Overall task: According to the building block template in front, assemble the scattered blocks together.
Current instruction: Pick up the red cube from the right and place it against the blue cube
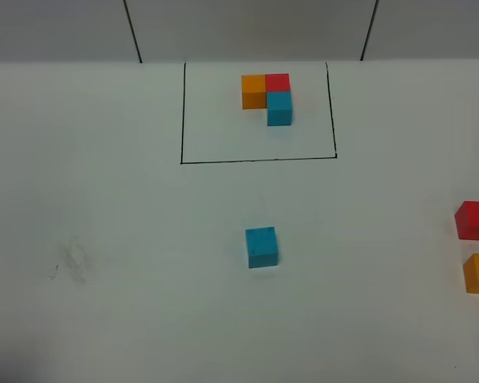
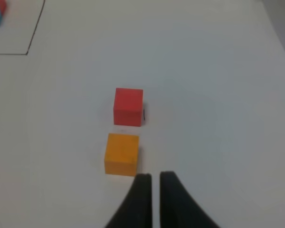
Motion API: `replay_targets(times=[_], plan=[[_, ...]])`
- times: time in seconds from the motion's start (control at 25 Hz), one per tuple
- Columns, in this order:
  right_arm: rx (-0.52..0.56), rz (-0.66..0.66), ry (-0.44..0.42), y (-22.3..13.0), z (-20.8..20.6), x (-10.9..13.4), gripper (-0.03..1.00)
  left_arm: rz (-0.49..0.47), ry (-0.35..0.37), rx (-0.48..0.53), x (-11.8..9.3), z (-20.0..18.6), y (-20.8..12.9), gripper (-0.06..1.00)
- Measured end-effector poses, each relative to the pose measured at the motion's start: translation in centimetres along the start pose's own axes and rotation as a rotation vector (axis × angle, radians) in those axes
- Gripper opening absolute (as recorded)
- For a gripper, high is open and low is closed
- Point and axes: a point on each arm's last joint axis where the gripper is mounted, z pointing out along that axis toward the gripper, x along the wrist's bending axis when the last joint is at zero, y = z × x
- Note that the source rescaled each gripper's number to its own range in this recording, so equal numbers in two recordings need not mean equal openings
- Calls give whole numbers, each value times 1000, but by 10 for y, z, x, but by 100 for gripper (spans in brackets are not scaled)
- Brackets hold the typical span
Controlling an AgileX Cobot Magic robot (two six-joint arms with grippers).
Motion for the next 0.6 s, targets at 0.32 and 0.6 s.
replay_targets(times=[0.32, 0.6], plan=[[0, 0, 0, 0, 0, 0, 0, 104, -92, -118, -2, -14, -14, 0], [0, 0, 0, 0, 0, 0, 0, 155, -128, -135, -5, -16, -18, 0]])
